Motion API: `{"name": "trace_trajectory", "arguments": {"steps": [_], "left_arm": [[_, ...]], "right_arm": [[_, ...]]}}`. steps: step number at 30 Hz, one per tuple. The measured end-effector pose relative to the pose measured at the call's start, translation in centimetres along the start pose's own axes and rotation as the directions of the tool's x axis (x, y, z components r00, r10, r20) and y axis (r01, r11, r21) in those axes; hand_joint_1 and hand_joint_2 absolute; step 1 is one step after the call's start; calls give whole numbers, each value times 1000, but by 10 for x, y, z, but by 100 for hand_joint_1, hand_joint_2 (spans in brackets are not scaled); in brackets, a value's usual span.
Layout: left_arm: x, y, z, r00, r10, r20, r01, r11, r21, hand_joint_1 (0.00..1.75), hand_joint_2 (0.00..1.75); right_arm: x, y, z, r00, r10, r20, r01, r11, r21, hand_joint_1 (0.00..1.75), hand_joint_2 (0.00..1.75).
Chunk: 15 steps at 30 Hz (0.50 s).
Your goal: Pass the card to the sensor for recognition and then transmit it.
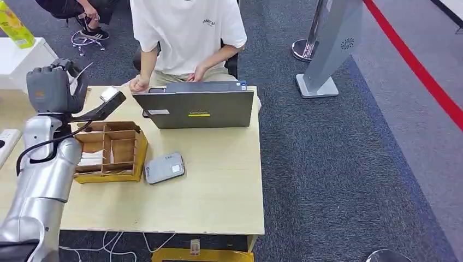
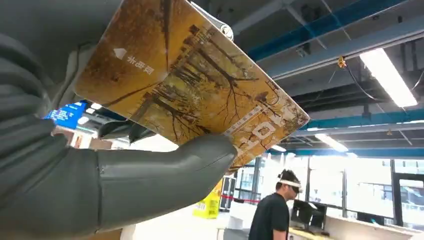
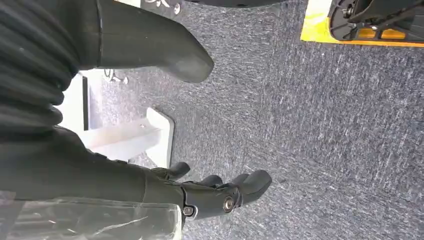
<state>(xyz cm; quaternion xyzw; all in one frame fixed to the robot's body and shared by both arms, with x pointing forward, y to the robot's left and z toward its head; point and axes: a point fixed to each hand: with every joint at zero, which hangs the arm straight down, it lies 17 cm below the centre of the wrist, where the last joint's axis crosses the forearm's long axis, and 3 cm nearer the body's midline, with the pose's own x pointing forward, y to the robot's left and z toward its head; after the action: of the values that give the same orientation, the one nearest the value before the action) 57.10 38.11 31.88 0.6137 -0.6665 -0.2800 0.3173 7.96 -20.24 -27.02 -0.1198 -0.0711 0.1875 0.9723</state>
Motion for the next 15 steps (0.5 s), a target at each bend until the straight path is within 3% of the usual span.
{"name": "trace_trajectory", "arguments": {"steps": [6, 15], "left_arm": [[42, -17, 36, 996, 73, 44, -71, 996, -51, 175, 175], [125, -50, 132, 978, 151, 147, -106, 956, -273, 175, 175]], "right_arm": [[-2, -1, 0, 1000, -20, -14, 20, 1000, -5, 0, 175], [-6, -5, -1, 996, -75, -40, 74, 997, -29, 0, 175]]}}
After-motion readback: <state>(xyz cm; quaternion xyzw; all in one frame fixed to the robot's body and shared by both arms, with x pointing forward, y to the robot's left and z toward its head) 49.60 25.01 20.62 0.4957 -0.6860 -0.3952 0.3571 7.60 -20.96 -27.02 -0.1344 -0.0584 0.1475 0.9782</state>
